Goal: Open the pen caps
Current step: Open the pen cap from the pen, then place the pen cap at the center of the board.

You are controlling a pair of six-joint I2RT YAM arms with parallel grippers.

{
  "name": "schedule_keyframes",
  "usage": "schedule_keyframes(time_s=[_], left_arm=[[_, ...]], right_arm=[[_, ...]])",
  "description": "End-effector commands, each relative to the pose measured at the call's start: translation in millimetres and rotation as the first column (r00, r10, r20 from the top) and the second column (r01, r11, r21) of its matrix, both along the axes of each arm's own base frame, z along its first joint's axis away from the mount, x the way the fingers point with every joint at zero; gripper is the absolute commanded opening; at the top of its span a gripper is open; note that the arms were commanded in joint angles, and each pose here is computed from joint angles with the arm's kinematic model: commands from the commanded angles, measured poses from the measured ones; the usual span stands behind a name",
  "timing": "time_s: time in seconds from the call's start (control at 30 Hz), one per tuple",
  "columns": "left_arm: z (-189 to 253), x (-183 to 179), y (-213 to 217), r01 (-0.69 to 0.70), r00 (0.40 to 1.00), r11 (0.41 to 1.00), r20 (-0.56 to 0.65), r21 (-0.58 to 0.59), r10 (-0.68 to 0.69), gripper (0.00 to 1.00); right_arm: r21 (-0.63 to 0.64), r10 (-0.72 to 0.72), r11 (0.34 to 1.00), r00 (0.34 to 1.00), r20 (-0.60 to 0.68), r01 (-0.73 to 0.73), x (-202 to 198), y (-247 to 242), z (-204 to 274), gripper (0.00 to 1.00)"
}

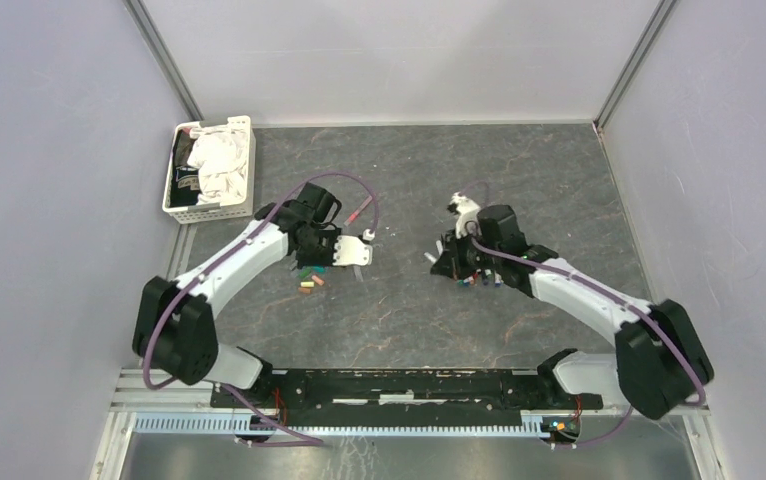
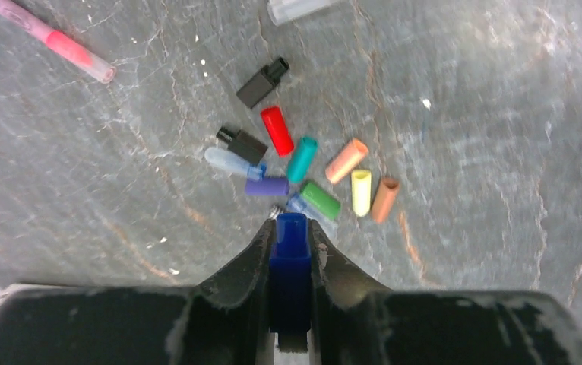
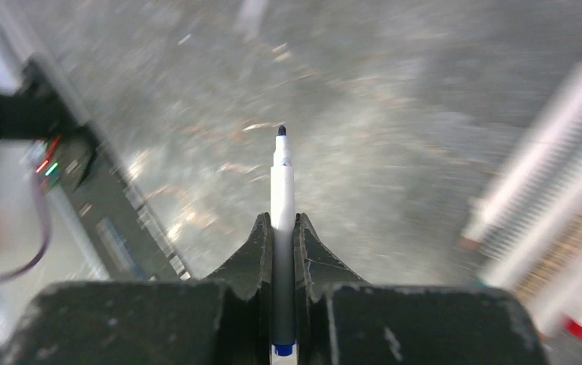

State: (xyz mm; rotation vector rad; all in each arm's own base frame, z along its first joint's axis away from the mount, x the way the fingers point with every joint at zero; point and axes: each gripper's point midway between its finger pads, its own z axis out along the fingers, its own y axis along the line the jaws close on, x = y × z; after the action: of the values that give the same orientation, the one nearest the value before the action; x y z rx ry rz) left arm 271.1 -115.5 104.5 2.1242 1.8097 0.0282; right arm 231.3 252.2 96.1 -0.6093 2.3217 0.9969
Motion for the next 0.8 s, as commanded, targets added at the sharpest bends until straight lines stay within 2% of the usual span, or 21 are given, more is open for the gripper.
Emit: schedule_keyframes(time_s=[0.0, 0.13, 0.4, 0.53, 0.77], left_arm=[[-27.3, 10.4, -18.3, -0.181, 0.983, 0.979, -0.053, -0.096, 0.177, 0.24], [-44.3, 20.3, -22.1, -0.232, 0.973, 0.967, -0.048, -0.11, 0.228, 0.31], [-36.6, 36.7, -25.7, -0.292, 0.956, 0.947, -0.019, -0.131, 0.292, 0.37], [-4.8, 44.7, -26.0, -0.338, 0.939, 0.918, -0.008, -0.209, 0.344, 0.38], [86.7, 63.6, -9.8, -0.473, 0.864, 0.79, -0.03, -0.39, 0.502, 0.39]], right_arm=[[-0.117, -0.351, 0.915, 0.905, 0.24, 0.386, 55.7, -63.8, 8.9, 0.0], [-0.134, -0.469, 0.839, 0.826, 0.312, 0.527, 70.5, -91.5, 9.5, 0.0], [-0.126, -0.535, 0.79, 0.776, 0.334, 0.599, 87.2, -101.4, -3.5, 0.0], [-0.135, -0.545, 0.773, 0.758, 0.358, 0.619, 96.6, -104.2, -5.8, 0.0], [-0.19, -0.544, 0.75, 0.754, 0.368, 0.634, 105.8, -108.1, -20.7, 0.06]])
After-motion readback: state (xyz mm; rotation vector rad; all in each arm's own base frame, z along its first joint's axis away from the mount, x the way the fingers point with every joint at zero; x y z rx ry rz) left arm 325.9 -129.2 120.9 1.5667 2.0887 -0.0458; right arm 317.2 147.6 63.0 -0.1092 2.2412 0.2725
